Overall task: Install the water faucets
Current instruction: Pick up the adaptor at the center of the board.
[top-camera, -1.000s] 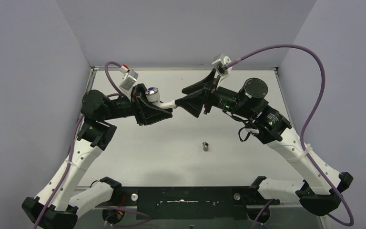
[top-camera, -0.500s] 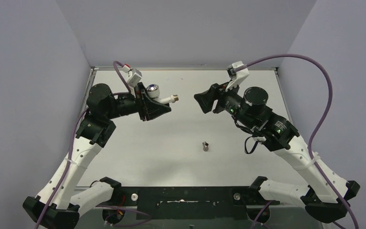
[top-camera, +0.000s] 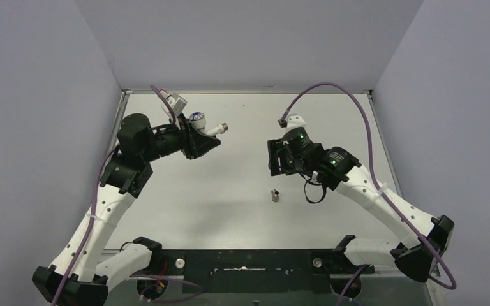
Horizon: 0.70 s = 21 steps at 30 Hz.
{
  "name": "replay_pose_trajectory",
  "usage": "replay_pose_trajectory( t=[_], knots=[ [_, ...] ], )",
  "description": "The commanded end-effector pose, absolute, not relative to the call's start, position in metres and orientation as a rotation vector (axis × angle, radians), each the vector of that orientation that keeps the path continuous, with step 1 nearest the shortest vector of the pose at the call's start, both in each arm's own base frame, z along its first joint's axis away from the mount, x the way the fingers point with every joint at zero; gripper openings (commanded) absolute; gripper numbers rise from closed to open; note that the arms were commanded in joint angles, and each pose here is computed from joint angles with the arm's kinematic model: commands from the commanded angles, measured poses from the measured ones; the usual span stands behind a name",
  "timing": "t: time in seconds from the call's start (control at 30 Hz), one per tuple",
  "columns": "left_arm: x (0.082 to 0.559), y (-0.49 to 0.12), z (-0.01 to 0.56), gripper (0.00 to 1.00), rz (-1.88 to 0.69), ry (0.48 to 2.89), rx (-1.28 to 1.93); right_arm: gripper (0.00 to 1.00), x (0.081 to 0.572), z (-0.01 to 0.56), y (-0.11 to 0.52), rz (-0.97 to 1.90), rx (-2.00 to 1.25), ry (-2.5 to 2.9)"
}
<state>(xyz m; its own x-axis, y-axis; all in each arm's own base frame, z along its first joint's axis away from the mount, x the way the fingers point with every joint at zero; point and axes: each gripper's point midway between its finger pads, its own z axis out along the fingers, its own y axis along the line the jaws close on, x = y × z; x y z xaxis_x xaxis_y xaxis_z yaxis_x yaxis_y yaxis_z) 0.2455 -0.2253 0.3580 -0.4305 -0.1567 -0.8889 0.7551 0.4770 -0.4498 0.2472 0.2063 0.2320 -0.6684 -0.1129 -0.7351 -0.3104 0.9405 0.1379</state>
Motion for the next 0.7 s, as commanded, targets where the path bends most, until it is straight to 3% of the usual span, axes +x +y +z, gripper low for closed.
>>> replay_pose_trajectory(
  t=[0.0,0.43,0.67],
  knots=[
    [0.249,-0.213,0.360,0.00,-1.044,1.693,0.476,0.64,0.235,0.191,0.199,0.240,-0.307,2.454],
    [0.247,-0.214,0.356,0.00,-1.051,1.707,0.487,0.62,0.219,0.104,0.214,0.257,-0.602,2.654],
    [0.247,-0.214,0.359,0.00,-1.056,1.703,0.486,0.54,0.232,0.079,0.209,0.231,-0.627,2.706]
  ],
)
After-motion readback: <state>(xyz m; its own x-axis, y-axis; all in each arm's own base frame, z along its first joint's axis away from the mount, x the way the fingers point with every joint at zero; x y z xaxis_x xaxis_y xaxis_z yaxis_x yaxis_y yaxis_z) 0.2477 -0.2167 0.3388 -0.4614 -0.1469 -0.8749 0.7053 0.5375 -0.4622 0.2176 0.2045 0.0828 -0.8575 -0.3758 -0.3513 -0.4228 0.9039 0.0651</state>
